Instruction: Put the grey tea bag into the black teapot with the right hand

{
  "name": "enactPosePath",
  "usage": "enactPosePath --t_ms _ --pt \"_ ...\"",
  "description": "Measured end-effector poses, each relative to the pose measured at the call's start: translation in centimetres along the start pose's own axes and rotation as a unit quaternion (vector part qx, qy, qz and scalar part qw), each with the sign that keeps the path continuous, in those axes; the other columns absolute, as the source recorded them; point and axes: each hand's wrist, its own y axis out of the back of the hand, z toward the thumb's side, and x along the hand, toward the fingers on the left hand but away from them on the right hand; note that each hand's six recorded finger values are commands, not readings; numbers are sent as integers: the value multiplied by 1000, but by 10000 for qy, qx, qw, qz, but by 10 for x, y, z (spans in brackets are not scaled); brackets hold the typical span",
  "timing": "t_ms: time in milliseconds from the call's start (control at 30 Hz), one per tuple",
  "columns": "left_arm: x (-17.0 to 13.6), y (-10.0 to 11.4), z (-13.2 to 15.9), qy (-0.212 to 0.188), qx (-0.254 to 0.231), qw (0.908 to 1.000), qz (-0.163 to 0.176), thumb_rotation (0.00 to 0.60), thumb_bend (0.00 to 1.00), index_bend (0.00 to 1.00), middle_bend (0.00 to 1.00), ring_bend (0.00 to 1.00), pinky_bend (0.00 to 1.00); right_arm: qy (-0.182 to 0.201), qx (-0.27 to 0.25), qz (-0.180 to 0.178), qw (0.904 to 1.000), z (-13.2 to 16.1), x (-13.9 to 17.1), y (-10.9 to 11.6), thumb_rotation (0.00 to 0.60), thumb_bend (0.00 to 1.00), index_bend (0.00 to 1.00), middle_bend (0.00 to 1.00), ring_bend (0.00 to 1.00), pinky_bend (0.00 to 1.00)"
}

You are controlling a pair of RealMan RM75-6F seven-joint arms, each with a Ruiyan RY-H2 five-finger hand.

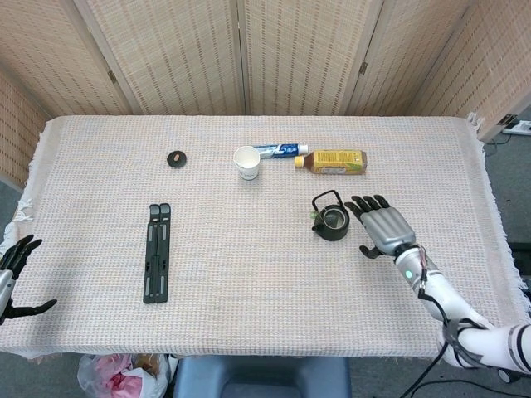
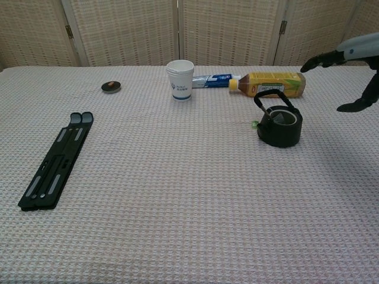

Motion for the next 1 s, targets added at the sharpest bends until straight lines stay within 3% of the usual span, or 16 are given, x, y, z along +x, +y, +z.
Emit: enactPosePath --t_ms 167,500,700,1000 --pt "-3 2 3 -56 15 9999 112 600 135 0 0 53 286 -269 -45 -599 9978 -28 35 -10 600 232 0 0 0 0" --pt "-10 6 10 -179 22 9994 307 600 135 0 0 53 285 -659 194 -1558 9854 -64 94 -58 600 220 0 0 0 0" --pt "-13 5 15 -231 136 9989 380 600 135 0 0 53 285 -793 137 -1706 9820 -82 111 -77 600 228 0 0 0 0" --pt "-20 1 19 -217 269 9983 462 600 135 0 0 53 285 -675 -124 -1747 9822 -89 118 -83 600 246 0 0 0 0"
